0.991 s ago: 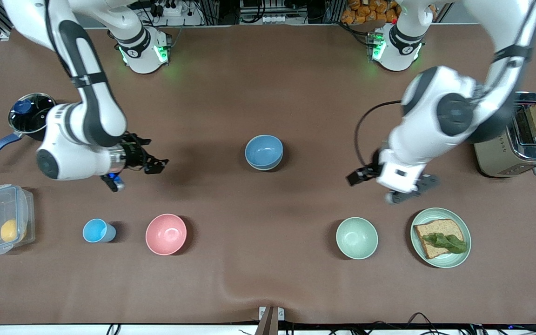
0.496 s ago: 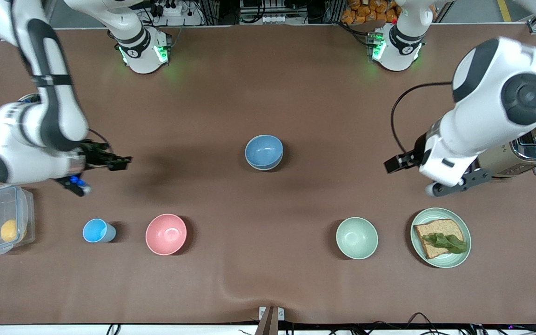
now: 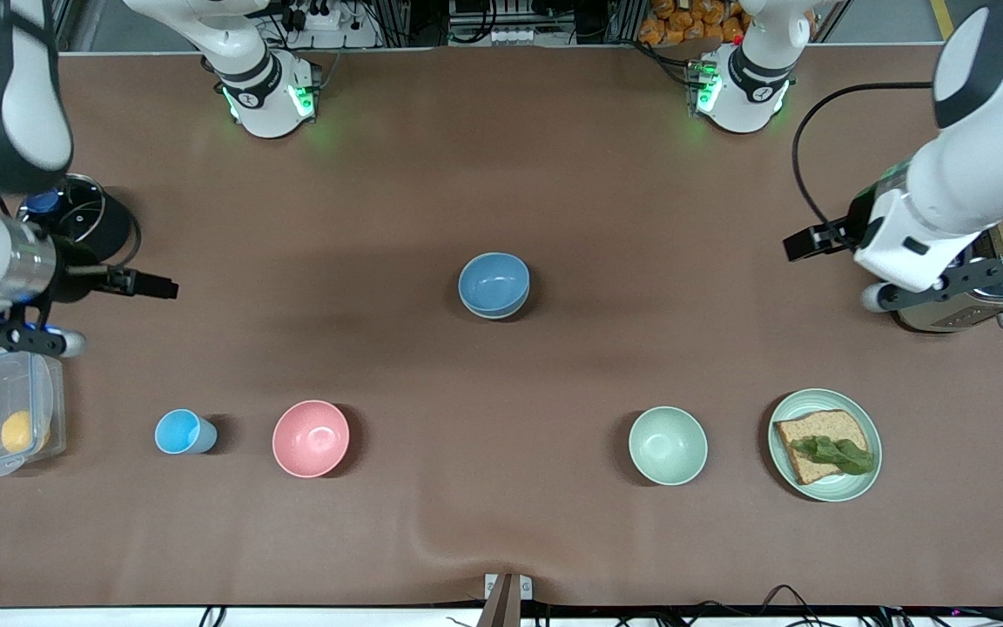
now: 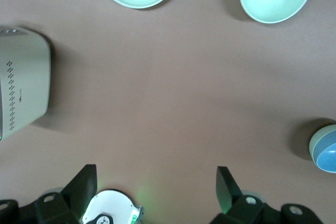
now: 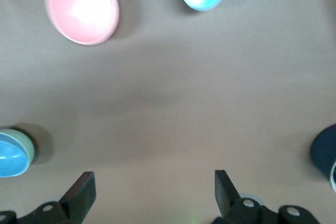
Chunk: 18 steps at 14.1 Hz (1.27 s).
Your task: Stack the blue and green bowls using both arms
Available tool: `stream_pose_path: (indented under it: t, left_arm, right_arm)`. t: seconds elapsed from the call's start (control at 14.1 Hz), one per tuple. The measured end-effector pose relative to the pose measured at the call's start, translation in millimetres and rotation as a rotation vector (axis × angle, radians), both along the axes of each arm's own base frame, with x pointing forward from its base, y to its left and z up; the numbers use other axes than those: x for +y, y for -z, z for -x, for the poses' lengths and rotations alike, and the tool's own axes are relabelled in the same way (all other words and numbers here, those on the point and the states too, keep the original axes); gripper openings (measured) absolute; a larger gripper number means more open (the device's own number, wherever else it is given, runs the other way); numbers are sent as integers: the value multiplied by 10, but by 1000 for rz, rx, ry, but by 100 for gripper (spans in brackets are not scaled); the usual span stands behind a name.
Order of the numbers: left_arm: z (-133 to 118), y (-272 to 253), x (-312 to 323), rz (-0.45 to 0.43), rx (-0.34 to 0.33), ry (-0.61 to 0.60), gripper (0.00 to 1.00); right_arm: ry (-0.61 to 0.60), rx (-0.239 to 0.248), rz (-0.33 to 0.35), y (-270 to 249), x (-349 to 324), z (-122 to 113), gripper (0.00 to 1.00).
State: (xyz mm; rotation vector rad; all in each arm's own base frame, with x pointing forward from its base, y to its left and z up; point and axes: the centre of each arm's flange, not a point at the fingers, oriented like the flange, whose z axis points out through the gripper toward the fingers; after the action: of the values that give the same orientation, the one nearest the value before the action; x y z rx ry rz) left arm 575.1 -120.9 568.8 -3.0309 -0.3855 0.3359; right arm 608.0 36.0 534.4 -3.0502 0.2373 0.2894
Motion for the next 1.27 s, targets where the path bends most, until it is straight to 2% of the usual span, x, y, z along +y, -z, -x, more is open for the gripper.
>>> stream_pose_path:
  t: [0.28,0.42,0.5,0.64,0.92,1.13,1.27]
  left_arm:
    - [170,59,75,-7,35,-30,100]
    - [348,24,133,-4,46,-53,100]
    - [438,-25,178,2,43,-42,100]
    - [569,-134,253,14,27,-8,100]
    - [615,-308,428,45,-23,86,100]
    - [576,-524,541,59,-81,111,100]
    - [565,-642,578,68,-106,167,100]
  right_arm:
    - [12,-198,5,-849,-126,-82,100]
    - [15,-272,4,-1249,-151,-24,100]
    - [13,-272,1,-1353,-143,43,100]
    - [-7,-233,3,-1396,-60,155,100]
    - [-93,-243,102,-1399,304,188,100]
    - [-77,-243,97,-1463,230,237,100]
    - [-42,-241,64,-1464,32,247,100]
